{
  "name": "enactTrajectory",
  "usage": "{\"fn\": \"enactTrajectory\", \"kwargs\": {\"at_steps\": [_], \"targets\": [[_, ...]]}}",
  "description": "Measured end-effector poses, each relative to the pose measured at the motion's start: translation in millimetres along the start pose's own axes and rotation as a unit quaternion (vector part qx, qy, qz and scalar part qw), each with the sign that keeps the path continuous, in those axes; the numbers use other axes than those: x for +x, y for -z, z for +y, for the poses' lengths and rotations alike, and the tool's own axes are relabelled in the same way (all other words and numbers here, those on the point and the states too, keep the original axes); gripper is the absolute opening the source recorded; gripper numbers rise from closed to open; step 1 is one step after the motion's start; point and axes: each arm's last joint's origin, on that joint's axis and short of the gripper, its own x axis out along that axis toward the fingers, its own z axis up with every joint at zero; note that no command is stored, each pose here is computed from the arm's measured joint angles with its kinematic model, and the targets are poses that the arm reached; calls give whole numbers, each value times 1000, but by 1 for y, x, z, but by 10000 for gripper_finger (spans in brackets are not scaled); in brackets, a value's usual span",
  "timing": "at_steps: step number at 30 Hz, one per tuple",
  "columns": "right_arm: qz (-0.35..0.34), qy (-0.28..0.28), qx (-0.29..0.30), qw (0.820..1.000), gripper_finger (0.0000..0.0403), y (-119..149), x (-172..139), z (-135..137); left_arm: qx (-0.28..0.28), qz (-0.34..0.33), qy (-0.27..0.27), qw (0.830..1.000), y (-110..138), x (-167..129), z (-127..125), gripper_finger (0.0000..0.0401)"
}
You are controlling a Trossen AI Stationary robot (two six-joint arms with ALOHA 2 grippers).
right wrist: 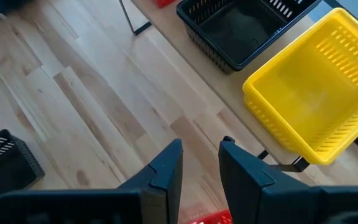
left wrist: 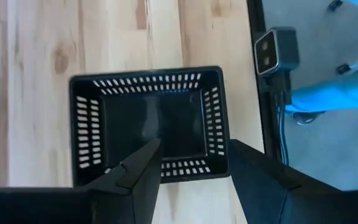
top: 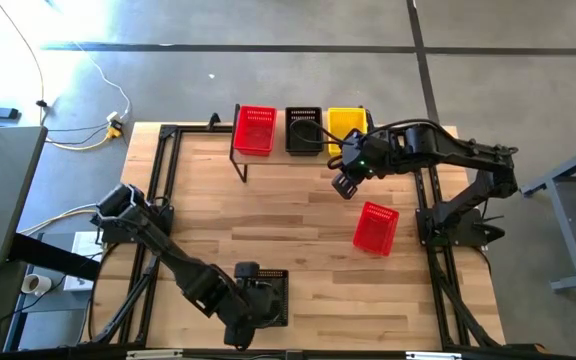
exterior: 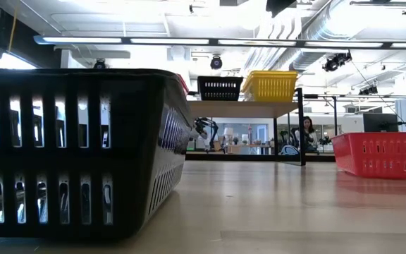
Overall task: Stack baskets on shelf by color
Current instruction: Stack the black bin on the top of the black bin on the shelf
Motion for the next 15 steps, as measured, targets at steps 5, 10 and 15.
{"fn": "enactTrajectory", "kwargs": {"at_steps": [5,10,15], "targets": [[6,-10,4,1000,91,0,0,1,-81,20,-16,996,3,15,-1,172],[15,-8,-5,1000,91,4,-1,3,-206,56,-68,975,11,25,4,172],[25,-9,-16,1000,91,9,-4,7,-315,91,-133,935,23,31,9,172]]}}
